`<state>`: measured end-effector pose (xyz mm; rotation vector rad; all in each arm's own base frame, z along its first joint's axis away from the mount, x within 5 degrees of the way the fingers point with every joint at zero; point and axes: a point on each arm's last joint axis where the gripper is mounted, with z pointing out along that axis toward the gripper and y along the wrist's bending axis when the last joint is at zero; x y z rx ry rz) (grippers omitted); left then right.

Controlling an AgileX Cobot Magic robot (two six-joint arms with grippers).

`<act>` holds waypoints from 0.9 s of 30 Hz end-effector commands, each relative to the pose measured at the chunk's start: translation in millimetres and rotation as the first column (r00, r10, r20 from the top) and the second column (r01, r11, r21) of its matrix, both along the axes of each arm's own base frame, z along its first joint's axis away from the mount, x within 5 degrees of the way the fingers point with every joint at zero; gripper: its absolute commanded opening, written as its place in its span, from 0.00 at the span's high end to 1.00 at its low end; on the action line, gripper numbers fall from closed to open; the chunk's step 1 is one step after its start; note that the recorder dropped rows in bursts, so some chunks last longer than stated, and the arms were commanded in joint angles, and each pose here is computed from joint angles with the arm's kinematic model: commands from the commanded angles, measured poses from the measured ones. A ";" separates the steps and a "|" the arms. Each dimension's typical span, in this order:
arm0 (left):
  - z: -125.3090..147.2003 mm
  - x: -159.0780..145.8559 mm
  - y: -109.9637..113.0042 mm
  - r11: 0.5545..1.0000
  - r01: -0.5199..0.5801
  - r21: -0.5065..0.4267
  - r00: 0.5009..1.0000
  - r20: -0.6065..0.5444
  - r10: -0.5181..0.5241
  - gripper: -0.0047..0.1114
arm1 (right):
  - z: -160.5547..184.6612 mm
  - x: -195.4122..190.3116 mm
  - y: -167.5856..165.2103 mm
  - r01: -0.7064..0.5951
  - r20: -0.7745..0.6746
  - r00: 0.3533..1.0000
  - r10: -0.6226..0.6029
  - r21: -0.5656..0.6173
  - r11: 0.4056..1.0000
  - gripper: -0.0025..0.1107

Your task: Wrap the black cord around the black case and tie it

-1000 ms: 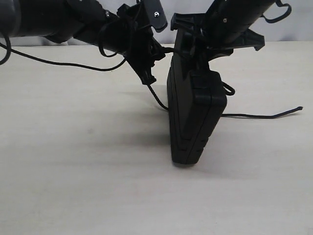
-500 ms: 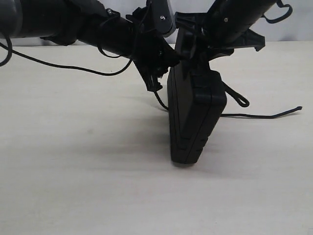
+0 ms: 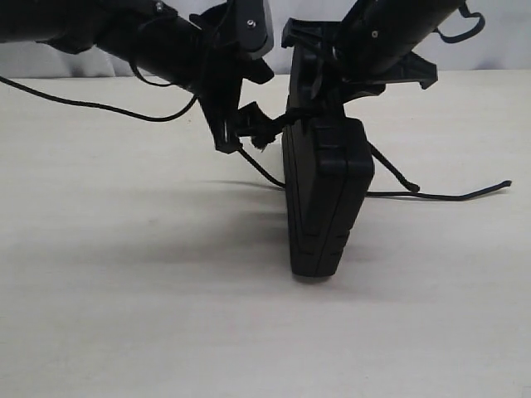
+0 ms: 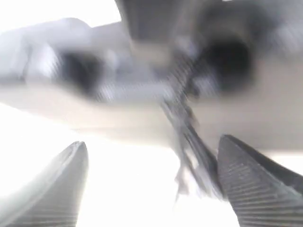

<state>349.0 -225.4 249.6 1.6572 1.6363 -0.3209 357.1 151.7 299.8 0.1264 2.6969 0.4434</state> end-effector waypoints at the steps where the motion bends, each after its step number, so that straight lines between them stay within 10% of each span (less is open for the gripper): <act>1: -11.2 -1.8 2.3 0.998 0.041 0.055 0.998 -0.050 -0.038 0.36 | 1.6 1.2 2.5 0.001 0.019 1.000 -0.001 0.022 1.000 0.94; 6: -28.2 11.0 -2.3 0.999 -0.048 0.019 0.998 -0.050 0.049 0.50 | 1.5 1.0 2.5 0.001 0.017 1.000 -0.001 0.021 1.000 0.94; 13: -31.9 9.8 -6.2 0.999 -0.050 -0.013 0.994 -0.098 0.049 0.96 | 1.8 1.5 2.6 0.001 0.023 1.000 -0.002 0.023 1.000 0.94; 27: -26.5 1.6 -22.8 0.995 0.011 -0.096 0.996 -0.084 -0.019 0.96 | 2.1 1.9 2.7 0.002 0.028 1.000 -0.003 0.025 1.000 0.94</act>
